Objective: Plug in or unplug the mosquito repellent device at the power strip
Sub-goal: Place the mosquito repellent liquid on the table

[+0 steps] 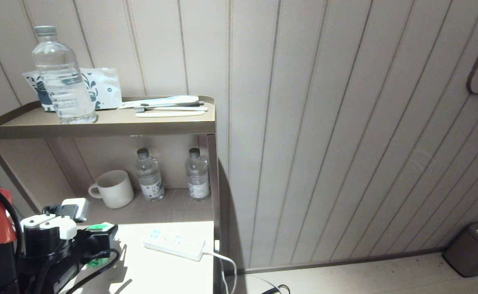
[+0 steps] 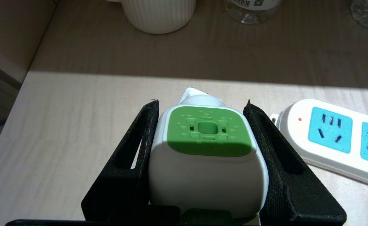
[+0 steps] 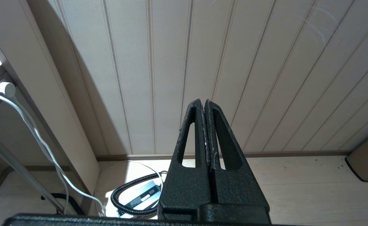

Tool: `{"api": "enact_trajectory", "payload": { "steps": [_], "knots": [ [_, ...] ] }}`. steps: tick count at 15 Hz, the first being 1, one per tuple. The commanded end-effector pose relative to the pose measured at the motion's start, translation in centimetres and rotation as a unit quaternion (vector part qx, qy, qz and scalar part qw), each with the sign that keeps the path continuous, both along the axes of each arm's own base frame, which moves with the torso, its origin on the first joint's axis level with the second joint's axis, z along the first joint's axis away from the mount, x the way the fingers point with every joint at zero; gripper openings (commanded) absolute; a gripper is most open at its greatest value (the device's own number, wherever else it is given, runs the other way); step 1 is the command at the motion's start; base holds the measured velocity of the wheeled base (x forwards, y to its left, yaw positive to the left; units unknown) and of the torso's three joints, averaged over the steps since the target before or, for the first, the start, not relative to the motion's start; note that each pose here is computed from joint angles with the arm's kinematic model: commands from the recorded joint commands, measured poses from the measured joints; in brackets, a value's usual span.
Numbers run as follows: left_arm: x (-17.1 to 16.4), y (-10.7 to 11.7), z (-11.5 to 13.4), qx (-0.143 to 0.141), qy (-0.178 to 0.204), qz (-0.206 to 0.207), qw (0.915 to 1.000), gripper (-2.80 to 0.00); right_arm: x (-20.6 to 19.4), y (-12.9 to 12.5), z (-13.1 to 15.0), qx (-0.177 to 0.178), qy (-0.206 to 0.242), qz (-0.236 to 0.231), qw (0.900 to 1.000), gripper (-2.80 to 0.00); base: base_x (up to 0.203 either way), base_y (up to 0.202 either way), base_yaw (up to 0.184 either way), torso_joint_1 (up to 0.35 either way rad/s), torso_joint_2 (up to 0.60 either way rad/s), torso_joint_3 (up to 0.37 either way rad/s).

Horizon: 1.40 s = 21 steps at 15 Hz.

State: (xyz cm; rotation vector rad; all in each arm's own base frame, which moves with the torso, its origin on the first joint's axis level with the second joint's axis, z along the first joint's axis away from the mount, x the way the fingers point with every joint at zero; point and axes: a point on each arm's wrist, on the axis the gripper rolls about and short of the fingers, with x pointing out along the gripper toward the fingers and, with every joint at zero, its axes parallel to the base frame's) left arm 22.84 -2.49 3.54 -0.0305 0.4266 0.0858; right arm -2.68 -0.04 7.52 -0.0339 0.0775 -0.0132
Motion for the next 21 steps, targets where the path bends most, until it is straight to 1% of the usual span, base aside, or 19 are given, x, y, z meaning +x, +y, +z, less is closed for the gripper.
{"api": "enact_trajectory", "payload": {
  "steps": [1, 5, 10, 21],
  "knots": [
    [-0.3, -0.3, 0.5, -0.003, -0.018, -0.007, 0.9998, -2.80, 0.0, 0.0, 0.0, 0.000, 0.001, 0.000, 1.000, -2.80, 0.000, 0.000, 0.000, 0.000, 0.00, 0.000],
    [-1.8, -0.6, 1.5, -0.004, -0.029, -0.019, 0.9994, -2.80, 0.0, 0.0, 0.0, 0.000, 0.001, 0.000, 1.000, -2.80, 0.000, 0.000, 0.000, 0.000, 0.00, 0.000],
    [-2.0, -0.6, 2.1, -0.007, -0.043, -0.019, 0.9989, -2.80, 0.0, 0.0, 0.0, 0.000, 0.001, 0.000, 1.000, -2.80, 0.000, 0.000, 0.000, 0.000, 0.00, 0.000],
    [-1.9, -0.4, 2.3, -0.009, -0.049, -0.015, 0.9986, -2.80, 0.0, 0.0, 0.0, 0.000, 0.001, 0.000, 1.000, -2.80, 0.000, 0.000, 0.000, 0.000, 0.00, 0.000]
  ]
}}
